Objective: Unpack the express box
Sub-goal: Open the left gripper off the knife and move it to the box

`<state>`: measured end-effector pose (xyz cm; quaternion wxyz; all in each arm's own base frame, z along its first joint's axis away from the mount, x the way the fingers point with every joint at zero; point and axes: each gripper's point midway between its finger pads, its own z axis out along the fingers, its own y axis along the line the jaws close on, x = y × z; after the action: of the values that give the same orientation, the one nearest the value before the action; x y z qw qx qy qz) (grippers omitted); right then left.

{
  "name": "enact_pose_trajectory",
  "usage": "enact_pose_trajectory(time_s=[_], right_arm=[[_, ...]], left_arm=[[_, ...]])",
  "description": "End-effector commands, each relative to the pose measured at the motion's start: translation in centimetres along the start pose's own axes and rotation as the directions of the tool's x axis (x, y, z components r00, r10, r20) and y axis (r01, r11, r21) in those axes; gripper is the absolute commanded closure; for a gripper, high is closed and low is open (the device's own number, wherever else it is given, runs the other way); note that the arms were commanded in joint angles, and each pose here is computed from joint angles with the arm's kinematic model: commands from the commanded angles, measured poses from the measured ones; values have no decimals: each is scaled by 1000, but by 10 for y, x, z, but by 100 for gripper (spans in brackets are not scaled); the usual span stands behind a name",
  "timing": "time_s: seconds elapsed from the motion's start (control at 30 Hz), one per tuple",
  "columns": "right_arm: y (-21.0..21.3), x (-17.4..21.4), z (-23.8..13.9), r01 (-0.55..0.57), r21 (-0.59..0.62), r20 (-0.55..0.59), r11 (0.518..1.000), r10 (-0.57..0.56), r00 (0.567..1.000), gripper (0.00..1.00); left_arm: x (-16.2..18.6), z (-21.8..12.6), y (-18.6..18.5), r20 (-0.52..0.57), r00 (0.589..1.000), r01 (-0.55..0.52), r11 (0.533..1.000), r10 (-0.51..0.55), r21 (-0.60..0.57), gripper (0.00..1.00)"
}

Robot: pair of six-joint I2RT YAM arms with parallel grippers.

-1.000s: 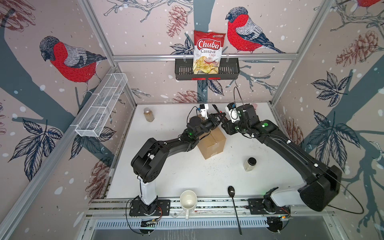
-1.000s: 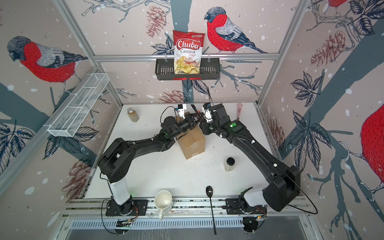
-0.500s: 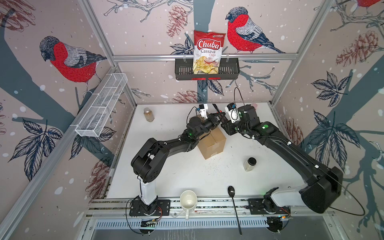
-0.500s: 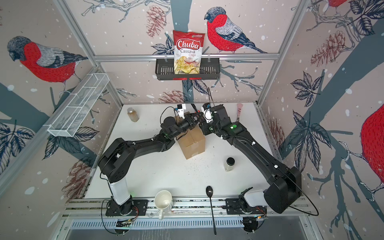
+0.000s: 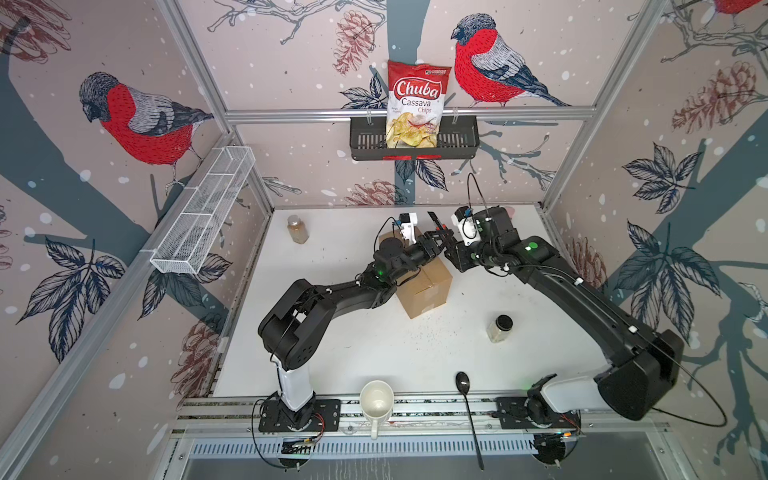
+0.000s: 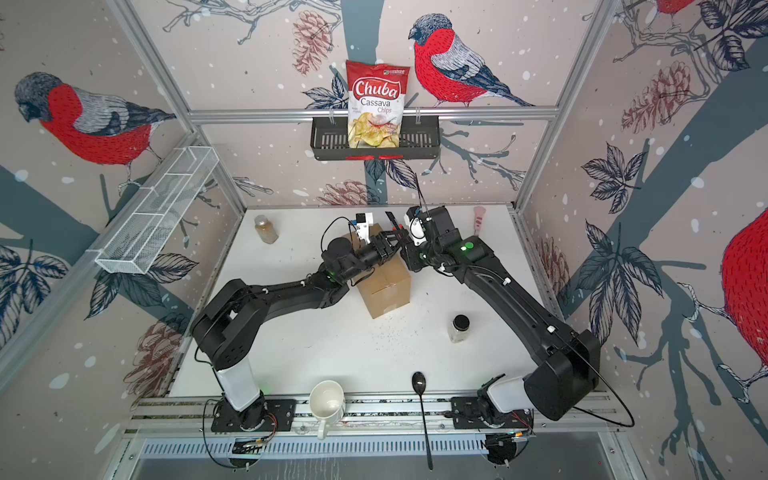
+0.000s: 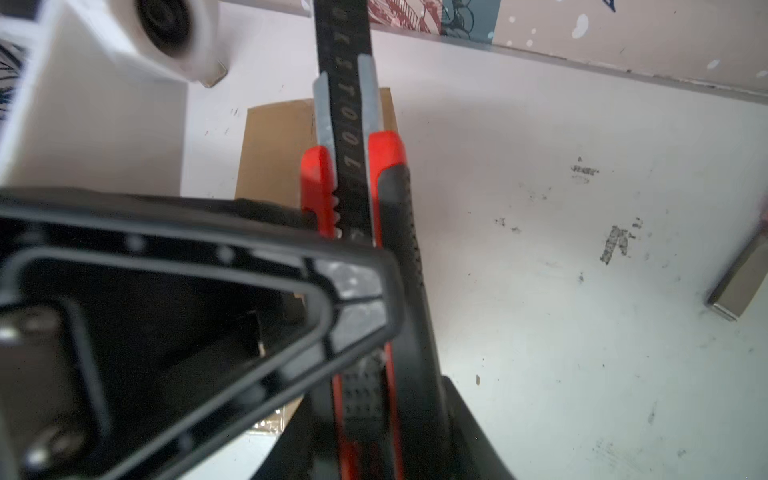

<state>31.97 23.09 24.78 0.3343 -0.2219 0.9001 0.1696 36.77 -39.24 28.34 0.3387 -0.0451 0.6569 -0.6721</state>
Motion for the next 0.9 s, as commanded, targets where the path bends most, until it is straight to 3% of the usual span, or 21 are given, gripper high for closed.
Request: enact_pose_trajectory(time_s=[0.0,0.13,0.4,0.7,0.87], right_arm=[[-7,19,-4,-61,45,-76,997,64,995,96],[-13,43,-12,-108,94,-149,990,121,981,97],[-2,99,-50,-198,116,-218,973,219,951,97],[20,152,-75,-271,80,-264,959,282,922,98],[33,168,-78,-283,40,-274,958,283,919,98]], left_arm=[[-1,-6,-9,16,996,-87,996,87,-12,39],[1,-18,-18,28,988,-152,986,154,-61,33],[11,-78,-1,37,961,-250,920,274,-301,31],[9,-139,25,20,916,-316,750,402,-581,35],[20,-166,49,8,897,-314,651,442,-691,46]])
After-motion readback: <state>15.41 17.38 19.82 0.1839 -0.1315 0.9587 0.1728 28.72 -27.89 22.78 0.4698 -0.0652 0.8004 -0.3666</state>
